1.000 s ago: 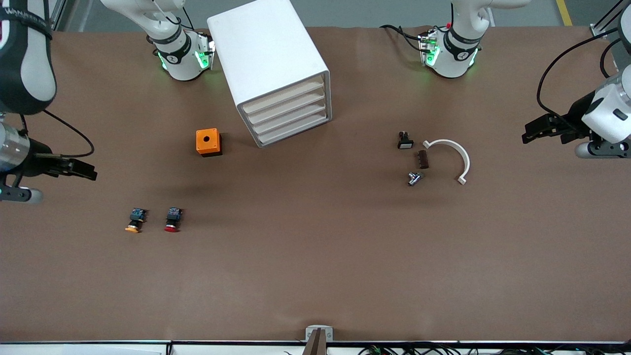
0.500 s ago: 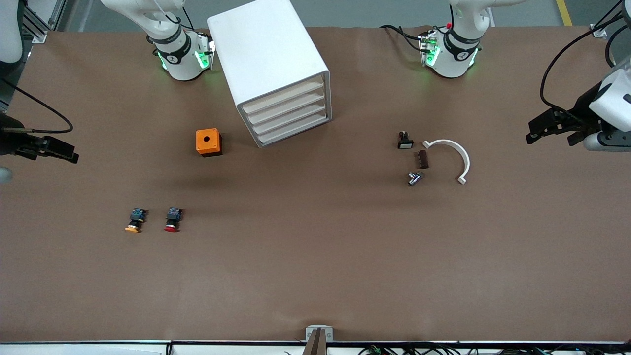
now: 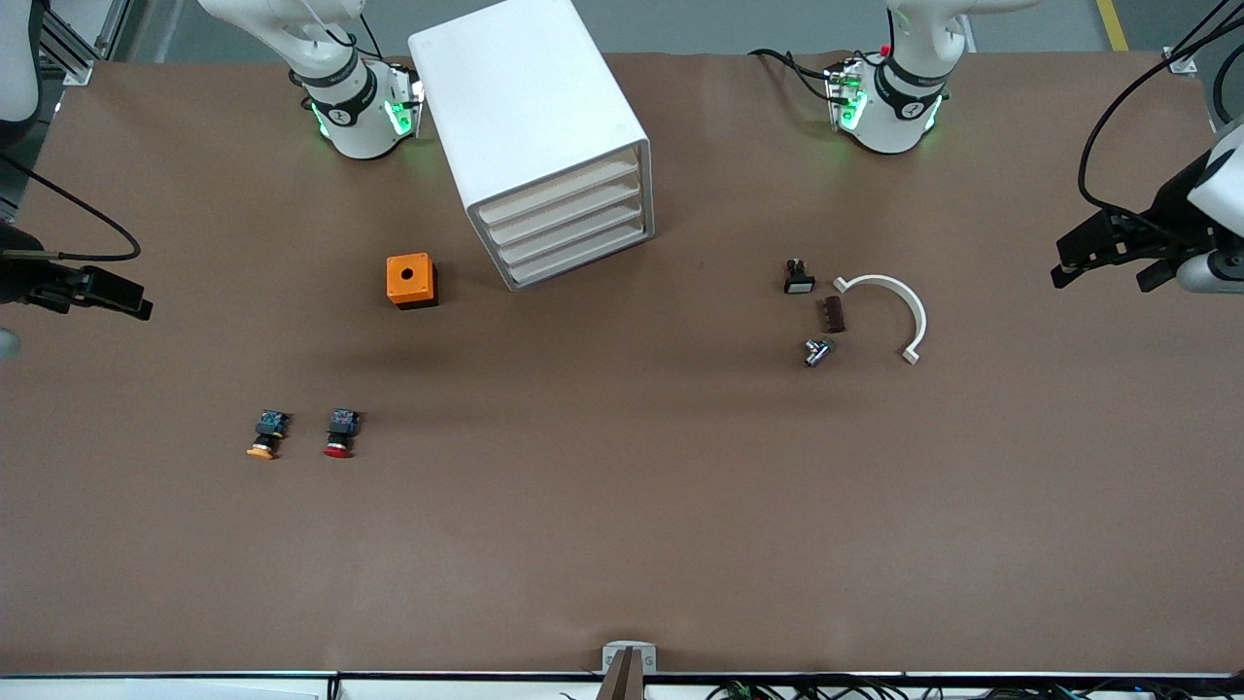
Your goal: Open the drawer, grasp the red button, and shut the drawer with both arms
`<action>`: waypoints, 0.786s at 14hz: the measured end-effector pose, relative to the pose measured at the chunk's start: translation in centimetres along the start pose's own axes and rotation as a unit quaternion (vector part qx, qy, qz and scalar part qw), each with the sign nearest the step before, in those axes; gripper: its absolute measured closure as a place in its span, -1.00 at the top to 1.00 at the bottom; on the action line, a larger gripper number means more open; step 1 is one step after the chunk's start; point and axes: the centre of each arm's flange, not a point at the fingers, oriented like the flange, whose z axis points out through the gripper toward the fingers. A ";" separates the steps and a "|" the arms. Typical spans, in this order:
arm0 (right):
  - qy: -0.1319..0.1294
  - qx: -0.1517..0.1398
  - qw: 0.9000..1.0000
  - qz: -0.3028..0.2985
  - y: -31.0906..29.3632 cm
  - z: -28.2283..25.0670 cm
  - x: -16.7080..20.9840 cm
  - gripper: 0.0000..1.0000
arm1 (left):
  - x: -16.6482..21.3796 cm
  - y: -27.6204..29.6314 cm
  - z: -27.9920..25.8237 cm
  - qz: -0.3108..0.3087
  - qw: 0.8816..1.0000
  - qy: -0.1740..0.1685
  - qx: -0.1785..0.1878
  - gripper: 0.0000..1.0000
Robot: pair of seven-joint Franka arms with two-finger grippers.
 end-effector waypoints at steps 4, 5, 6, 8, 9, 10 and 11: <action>0.001 0.000 1.000 0.000 0.0 -0.1 0.0 1.00 | 0.6 -0.6 -1.9 -0.005 1.000 0.021 0.000 0.99; 0.004 0.000 1.000 -0.001 -0.1 -0.3 0.0 1.00 | 0.7 -0.6 -2.2 -0.005 1.000 0.024 0.000 0.99; 0.009 0.001 1.000 -0.002 -0.2 -0.8 0.0 1.00 | 0.7 -0.7 -2.2 -0.006 1.000 0.025 0.000 0.99; 0.014 0.001 1.000 -0.004 -0.5 -1.5 0.0 1.00 | 0.8 -0.8 -2.1 -0.006 1.000 0.023 0.002 0.99; 0.013 0.001 1.000 -0.005 -0.6 -1.6 -0.1 1.00 | 0.8 -0.8 -2.0 -0.006 1.000 0.022 0.002 0.99; 0.011 0.001 1.000 -0.006 -0.7 -1.8 -0.2 1.00 | 0.9 -0.7 -1.9 -0.005 1.000 0.022 0.002 0.99; 0.008 0.001 1.000 -0.006 -0.7 -2.2 -0.3 1.00 | 0.9 -0.6 -1.7 -0.005 1.000 0.020 0.002 0.99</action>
